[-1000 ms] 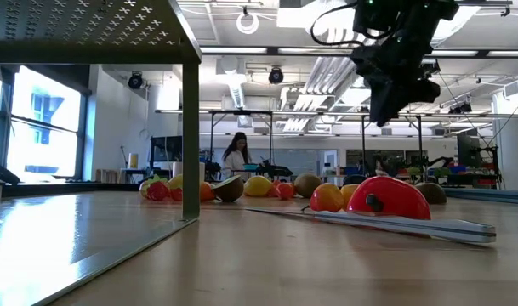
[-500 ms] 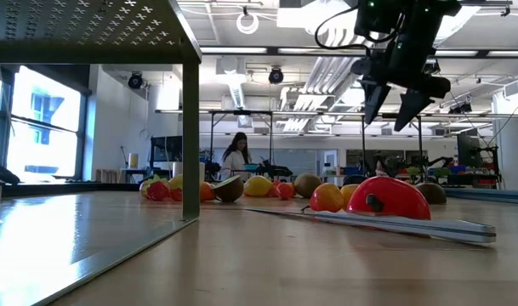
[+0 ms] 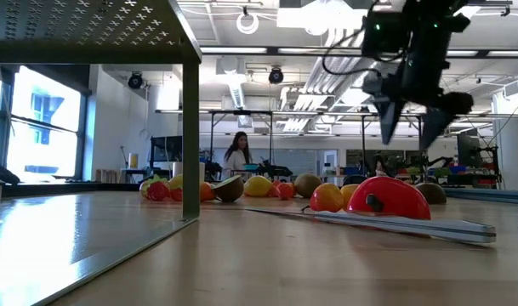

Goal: Pick & Place Fruit
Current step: Put the half kiwi into the red strainer bowl on the shelf

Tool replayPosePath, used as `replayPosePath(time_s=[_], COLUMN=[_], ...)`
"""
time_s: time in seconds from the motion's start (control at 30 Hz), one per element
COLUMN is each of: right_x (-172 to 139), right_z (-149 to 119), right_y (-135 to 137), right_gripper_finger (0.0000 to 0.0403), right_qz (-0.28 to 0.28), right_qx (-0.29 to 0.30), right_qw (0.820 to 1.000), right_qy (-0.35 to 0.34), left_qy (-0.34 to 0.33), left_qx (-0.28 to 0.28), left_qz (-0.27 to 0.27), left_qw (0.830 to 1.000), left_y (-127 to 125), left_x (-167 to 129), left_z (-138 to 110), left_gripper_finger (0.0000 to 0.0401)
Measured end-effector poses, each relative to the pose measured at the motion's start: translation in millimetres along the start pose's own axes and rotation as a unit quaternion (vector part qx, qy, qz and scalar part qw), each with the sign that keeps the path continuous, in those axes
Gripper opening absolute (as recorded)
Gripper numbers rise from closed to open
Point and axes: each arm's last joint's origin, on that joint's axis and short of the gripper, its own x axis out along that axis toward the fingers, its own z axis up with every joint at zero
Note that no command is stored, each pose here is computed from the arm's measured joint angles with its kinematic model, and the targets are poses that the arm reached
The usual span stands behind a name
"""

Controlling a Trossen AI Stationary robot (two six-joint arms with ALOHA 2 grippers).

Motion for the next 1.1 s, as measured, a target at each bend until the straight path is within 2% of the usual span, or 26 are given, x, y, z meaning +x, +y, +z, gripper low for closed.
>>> replayPosePath(time_s=[0.13, 0.23, 0.7, 1.1], right_x=[19.0, 30.1, 74.4, 76.1], right_z=[-11.7, -16.9, -34.1, -33.8], right_y=[-14.5, -21.5, -40.4, -41.8], right_gripper_finger=[0.0366, 0.0366, 0.0365, 0.0288], right_qz=[-0.043, -0.055, -0.013, -0.020], right_qx=[0.042, 0.046, 0.104, 0.108], right_qw=[0.998, 0.997, 0.994, 0.992], right_qy=[0.015, 0.012, -0.036, -0.055], left_qy=[0.000, 0.000, 0.000, 0.000], left_qx=[0.000, 0.000, 0.000, 0.000], left_qz=[0.000, 0.000, 0.000, 0.000], left_qw=[1.000, 1.000, 1.000, 1.000], left_y=[0.0, 0.0, 0.0, 0.0], left_x=[0.0, 0.0, 0.0, 0.0], left_z=[0.0, 0.0, 0.0, 0.0], left_gripper_finger=[0.0032, 0.0032, 0.0032, 0.0032])
